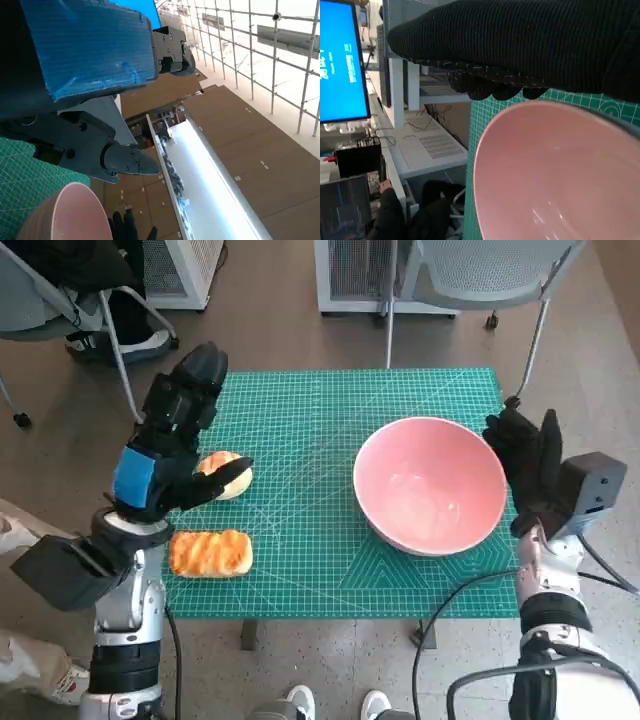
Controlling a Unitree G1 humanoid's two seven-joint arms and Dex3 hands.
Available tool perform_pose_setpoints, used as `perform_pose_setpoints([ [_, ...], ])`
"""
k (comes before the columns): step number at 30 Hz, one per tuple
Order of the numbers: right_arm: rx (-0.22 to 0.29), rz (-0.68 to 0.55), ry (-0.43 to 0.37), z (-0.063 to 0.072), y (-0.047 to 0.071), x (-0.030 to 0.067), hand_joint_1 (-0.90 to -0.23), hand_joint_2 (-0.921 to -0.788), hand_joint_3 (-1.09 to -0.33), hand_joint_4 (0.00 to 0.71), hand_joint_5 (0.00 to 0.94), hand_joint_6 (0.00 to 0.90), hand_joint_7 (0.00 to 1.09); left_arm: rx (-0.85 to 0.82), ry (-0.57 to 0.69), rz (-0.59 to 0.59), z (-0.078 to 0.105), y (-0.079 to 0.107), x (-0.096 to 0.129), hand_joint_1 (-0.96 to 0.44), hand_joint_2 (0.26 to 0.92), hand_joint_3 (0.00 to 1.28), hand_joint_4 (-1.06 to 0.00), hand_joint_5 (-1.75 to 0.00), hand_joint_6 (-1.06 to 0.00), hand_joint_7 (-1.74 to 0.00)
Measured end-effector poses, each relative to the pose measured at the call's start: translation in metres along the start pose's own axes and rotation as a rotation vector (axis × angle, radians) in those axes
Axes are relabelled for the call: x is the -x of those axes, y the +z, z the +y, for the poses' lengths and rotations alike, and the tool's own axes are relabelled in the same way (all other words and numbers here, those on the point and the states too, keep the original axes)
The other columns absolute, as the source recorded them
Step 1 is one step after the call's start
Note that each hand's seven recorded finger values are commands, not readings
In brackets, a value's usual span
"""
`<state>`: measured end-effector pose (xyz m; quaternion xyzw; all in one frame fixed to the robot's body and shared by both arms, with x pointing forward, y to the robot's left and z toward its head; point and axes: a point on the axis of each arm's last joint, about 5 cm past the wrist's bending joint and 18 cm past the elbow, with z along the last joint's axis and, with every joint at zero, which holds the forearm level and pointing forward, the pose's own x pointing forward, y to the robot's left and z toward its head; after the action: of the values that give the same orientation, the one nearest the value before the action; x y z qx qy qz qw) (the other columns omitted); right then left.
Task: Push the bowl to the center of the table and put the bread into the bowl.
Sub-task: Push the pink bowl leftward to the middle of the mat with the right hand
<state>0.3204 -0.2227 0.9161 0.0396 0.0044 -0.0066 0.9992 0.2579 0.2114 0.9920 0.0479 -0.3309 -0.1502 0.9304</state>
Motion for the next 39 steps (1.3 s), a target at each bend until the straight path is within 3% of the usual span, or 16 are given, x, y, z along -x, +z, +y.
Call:
perform_pose_setpoints([
  [14,-0.02,0.001,0.047,0.01,-0.004,-0.0006,-0.518,-0.921,-0.916,0.227,0.0,0.284,0.05,-0.01,0.012,0.007,0.0,0.006,0.005,-0.34,0.921,0.19,-0.09,0.0,0.0,-0.44],
  [29,-0.025,0.001,0.054,0.011,-0.005,-0.0006,-0.525,-0.921,-0.898,0.229,0.001,0.282,0.04,-0.01,0.015,0.011,0.0,0.006,0.006,-0.33,0.921,0.2,-0.08,0.0,0.0,-0.43],
  [39,-0.065,-0.005,0.136,0.039,-0.003,-0.0077,-0.548,-0.921,-0.864,0.232,0.002,0.277,0.04,-0.036,0.064,0.029,-0.001,0.023,0.02,-0.31,0.914,0.23,-0.06,0.0,0.0,-0.42],
])
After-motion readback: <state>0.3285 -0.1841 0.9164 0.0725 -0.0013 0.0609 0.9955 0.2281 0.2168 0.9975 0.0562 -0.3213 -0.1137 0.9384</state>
